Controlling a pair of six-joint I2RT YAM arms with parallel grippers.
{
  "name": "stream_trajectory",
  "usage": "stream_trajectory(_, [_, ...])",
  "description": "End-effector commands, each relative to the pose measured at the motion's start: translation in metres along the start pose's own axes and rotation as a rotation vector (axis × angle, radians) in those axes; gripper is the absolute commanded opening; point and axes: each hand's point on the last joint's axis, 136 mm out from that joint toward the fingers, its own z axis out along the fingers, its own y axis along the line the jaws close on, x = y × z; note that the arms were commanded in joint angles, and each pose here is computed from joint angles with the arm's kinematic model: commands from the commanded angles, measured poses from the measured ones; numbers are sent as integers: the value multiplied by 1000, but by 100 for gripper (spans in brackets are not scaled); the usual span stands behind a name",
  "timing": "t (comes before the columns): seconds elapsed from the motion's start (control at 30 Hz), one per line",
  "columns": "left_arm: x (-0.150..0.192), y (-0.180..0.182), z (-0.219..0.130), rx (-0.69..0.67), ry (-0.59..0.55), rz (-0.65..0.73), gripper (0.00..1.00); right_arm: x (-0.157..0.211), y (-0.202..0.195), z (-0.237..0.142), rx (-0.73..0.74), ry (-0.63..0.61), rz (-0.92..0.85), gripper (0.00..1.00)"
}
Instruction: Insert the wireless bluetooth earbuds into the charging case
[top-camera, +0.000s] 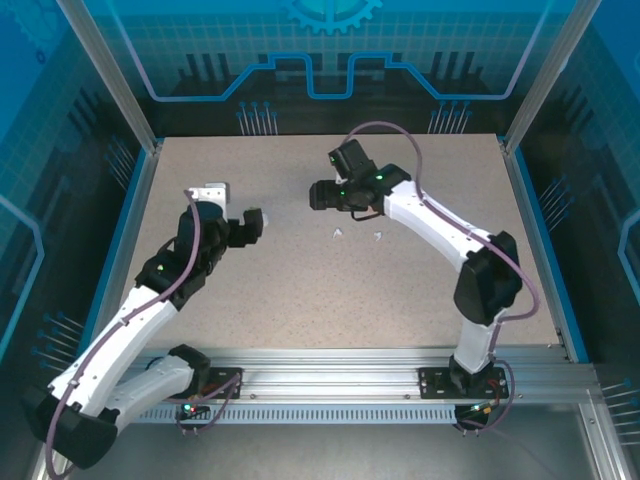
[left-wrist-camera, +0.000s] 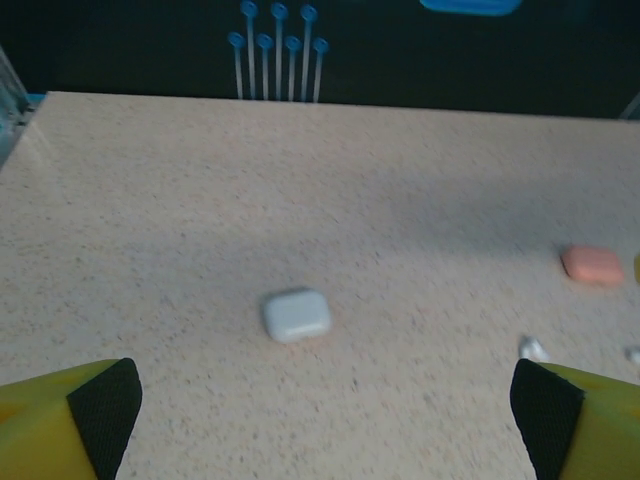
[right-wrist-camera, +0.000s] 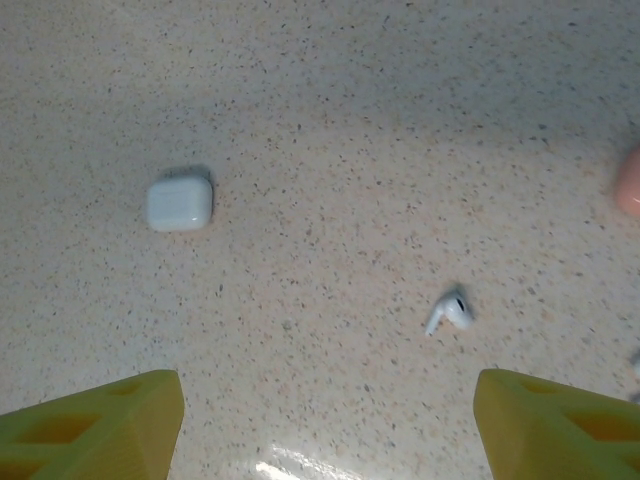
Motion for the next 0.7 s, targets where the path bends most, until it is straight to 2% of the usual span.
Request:
stream_trajectory(0.0, [-9, 15, 14, -20, -38, -87, 99, 8, 9, 22, 56, 54, -25, 77])
stream_trajectory(0.13, [2, 44, 31, -36, 10, -220, 99, 8, 26, 50, 87, 92, -52, 77])
stream_trajectory(0.3, [7, 68, 41, -58, 5, -327, 99, 5, 44, 80, 115, 116, -75, 77])
stream_trajectory(0.47, [14, 99, 47, -128, -19, -506, 99, 10, 59, 120, 117, 127, -93, 77])
stream_trajectory(0.57, [24, 106, 54, -130, 23, -589, 99, 11, 75, 136, 78, 111, -119, 77])
stream_trajectory(0.67, [32, 106, 62, -114, 75, -609, 99, 13, 88, 152, 51, 78, -150, 77])
